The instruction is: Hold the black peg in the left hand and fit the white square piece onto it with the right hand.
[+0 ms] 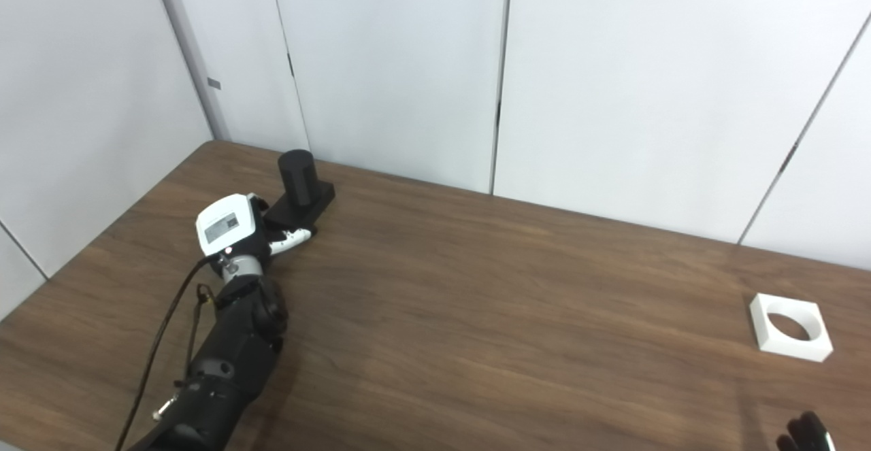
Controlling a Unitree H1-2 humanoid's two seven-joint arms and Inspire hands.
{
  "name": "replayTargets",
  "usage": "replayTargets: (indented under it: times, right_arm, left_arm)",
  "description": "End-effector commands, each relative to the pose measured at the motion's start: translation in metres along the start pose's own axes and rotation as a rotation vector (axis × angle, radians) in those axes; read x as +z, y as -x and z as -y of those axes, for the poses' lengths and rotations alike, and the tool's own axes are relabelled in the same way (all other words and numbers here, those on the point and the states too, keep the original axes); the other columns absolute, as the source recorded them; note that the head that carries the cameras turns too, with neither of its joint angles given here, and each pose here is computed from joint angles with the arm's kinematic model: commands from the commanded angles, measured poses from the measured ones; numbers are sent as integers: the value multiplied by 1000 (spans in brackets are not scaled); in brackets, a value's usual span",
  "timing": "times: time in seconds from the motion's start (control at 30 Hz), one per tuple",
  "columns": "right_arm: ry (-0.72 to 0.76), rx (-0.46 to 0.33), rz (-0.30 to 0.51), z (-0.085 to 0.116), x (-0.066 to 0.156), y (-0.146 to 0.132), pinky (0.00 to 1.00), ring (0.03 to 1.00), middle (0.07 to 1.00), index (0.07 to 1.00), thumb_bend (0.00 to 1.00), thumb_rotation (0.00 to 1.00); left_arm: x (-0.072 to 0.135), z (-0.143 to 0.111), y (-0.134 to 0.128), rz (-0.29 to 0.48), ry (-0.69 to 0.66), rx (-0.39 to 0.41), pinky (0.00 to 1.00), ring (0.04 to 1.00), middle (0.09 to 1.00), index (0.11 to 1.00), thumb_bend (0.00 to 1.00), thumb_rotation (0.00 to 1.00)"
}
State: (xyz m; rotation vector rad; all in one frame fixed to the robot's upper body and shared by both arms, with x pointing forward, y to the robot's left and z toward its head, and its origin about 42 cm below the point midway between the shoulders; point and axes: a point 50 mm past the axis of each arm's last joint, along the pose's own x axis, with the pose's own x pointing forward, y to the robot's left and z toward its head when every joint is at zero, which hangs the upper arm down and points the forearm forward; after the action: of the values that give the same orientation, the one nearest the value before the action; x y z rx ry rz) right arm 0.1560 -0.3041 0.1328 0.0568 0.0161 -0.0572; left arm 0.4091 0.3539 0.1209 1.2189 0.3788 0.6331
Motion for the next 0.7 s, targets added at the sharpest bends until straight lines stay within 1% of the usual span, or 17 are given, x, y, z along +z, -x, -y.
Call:
replayTargets:
  times: [0.0, 0.33, 0.5, 0.67]
  right_arm:
    - [2, 10, 62, -2, 13, -1, 1000, 1000, 1000, 1000, 814, 947]
    - [4, 14, 62, -3, 13, -2, 1000, 1000, 1000, 1000, 793, 966]
    - [2, 15, 66, -4, 13, -1, 1000, 1000, 1000, 1000, 782, 967]
    - [0, 20, 65, -5, 14, -1, 1000, 1000, 1000, 1000, 779, 972]
  left_arm:
    - [17, -8, -8, 13, 19, -11, 714, 798, 797, 727, 848, 566]
    - [25, -5, -2, 6, 26, -21, 713, 800, 803, 737, 836, 557]
    - [28, 0, -1, -4, 32, -19, 687, 774, 781, 714, 840, 538]
    - [30, -1, -3, -4, 27, -18, 672, 772, 785, 720, 820, 542]
